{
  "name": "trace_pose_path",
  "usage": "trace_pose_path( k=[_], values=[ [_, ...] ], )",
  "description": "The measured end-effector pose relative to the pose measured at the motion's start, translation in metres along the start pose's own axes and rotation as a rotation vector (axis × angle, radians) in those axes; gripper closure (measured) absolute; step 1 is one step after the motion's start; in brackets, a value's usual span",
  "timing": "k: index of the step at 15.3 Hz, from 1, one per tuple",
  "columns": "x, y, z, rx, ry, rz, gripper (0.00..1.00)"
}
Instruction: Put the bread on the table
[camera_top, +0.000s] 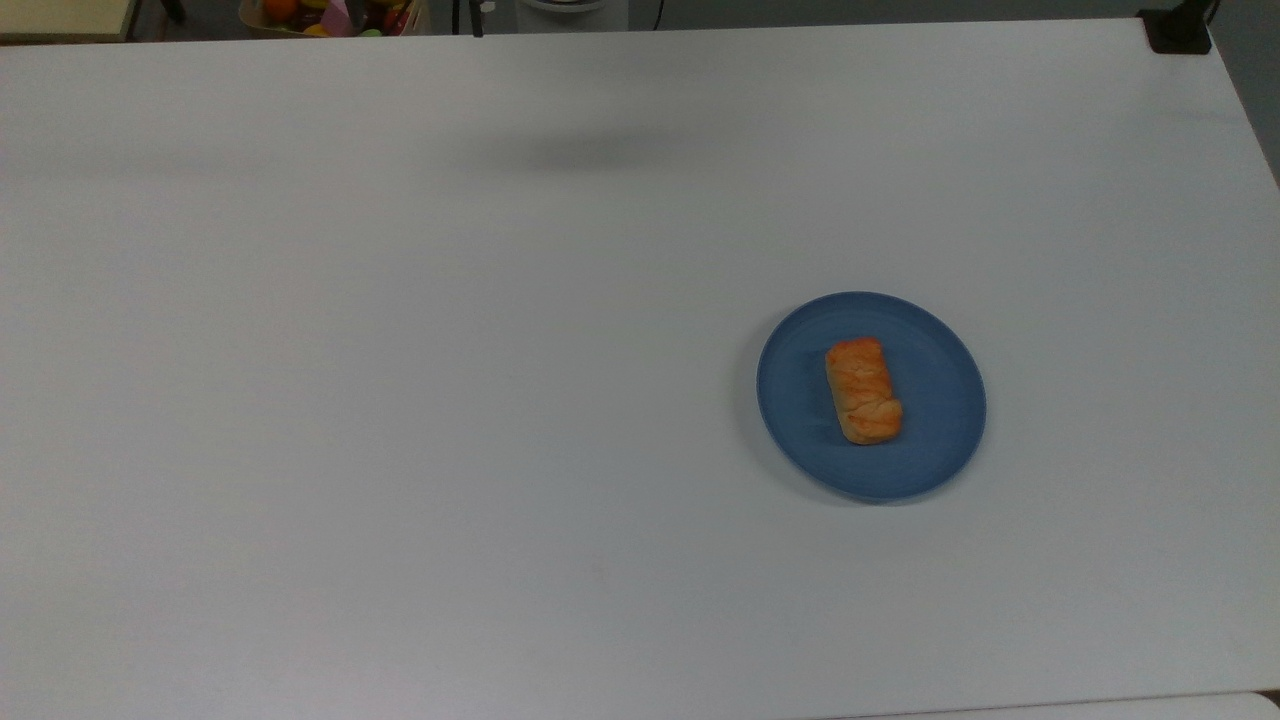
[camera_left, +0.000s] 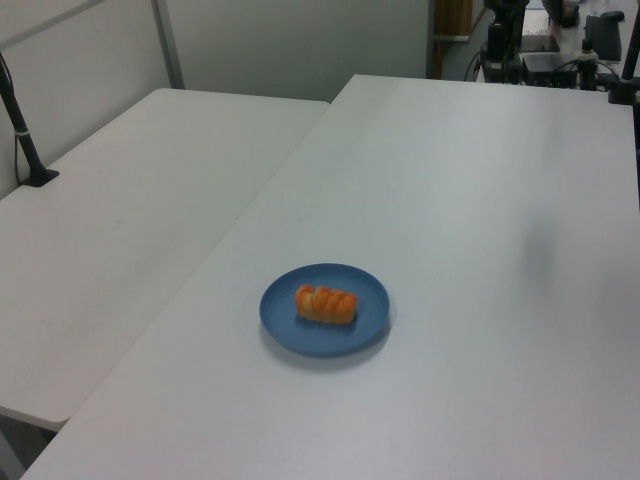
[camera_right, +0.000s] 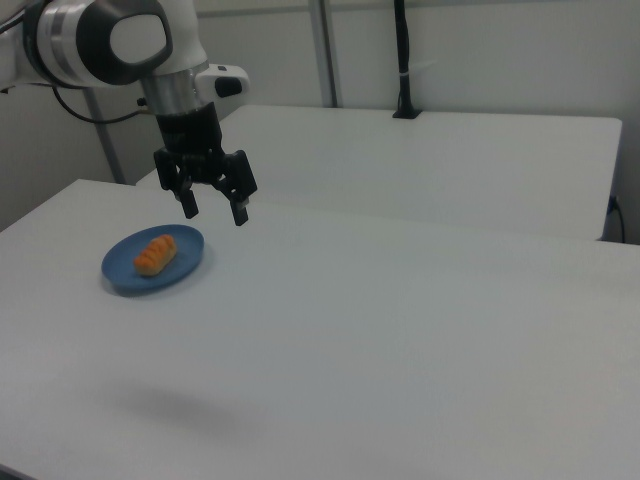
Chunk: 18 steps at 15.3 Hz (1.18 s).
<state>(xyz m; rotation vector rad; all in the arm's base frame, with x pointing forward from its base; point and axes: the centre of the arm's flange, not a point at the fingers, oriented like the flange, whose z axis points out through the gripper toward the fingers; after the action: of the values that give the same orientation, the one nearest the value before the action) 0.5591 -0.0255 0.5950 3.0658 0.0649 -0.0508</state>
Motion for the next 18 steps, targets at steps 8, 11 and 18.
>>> trace_pose_path(
  k=[8, 11, 18],
  values=[
    [0.001, -0.003, 0.001, 0.000, -0.002, -0.006, 0.00],
    [0.001, -0.003, 0.001, 0.000, -0.001, 0.000, 0.00],
    [0.004, -0.004, -0.009, 0.001, 0.021, 0.002, 0.00]
  ],
)
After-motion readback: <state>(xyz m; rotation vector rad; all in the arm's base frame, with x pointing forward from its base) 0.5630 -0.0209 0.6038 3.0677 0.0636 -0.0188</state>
